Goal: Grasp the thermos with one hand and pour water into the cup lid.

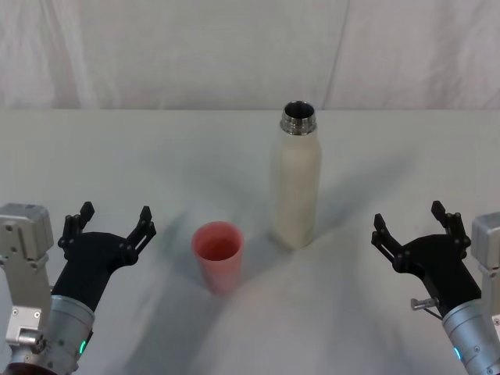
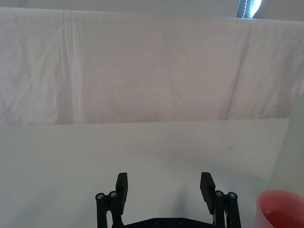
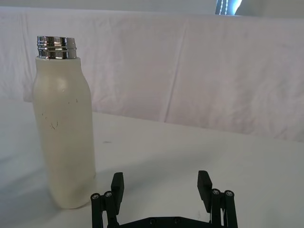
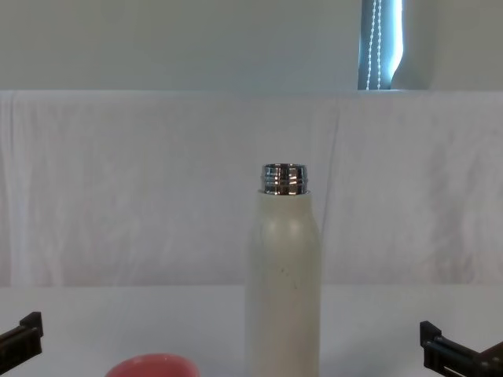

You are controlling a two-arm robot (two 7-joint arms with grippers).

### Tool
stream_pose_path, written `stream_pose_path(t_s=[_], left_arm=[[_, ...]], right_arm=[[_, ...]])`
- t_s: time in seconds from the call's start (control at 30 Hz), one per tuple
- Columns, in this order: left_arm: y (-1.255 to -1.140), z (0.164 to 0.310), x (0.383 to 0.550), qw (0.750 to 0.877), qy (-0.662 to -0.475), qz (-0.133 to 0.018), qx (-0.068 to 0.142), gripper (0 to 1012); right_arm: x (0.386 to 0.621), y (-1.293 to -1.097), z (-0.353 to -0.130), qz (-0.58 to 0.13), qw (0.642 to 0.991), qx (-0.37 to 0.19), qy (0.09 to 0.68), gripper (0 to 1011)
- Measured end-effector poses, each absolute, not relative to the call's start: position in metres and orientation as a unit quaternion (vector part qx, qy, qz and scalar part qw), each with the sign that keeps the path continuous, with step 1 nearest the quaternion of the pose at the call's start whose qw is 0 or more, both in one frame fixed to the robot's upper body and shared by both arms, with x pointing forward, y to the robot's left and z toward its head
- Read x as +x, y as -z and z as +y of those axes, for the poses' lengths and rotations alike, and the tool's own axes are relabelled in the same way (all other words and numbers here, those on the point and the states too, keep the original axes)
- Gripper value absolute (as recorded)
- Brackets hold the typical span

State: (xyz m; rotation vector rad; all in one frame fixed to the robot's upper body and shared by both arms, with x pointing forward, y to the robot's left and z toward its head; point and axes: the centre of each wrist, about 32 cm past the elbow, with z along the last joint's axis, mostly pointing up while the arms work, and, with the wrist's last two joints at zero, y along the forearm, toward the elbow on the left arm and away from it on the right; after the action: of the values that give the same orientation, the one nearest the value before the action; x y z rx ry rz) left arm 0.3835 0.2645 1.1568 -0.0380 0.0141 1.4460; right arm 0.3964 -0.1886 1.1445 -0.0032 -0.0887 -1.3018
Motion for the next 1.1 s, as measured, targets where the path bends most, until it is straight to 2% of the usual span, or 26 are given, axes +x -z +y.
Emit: stream_pose_path(t_s=[1.1], left_arm=[[-1.1568,0.2645,0.3835,0.750,-0.662,0.006,-0.017,1001]], right_arm=[[0.3964,-1.1445,-0.1887,-0.041,0.795,-0.001,0.606,1002]])
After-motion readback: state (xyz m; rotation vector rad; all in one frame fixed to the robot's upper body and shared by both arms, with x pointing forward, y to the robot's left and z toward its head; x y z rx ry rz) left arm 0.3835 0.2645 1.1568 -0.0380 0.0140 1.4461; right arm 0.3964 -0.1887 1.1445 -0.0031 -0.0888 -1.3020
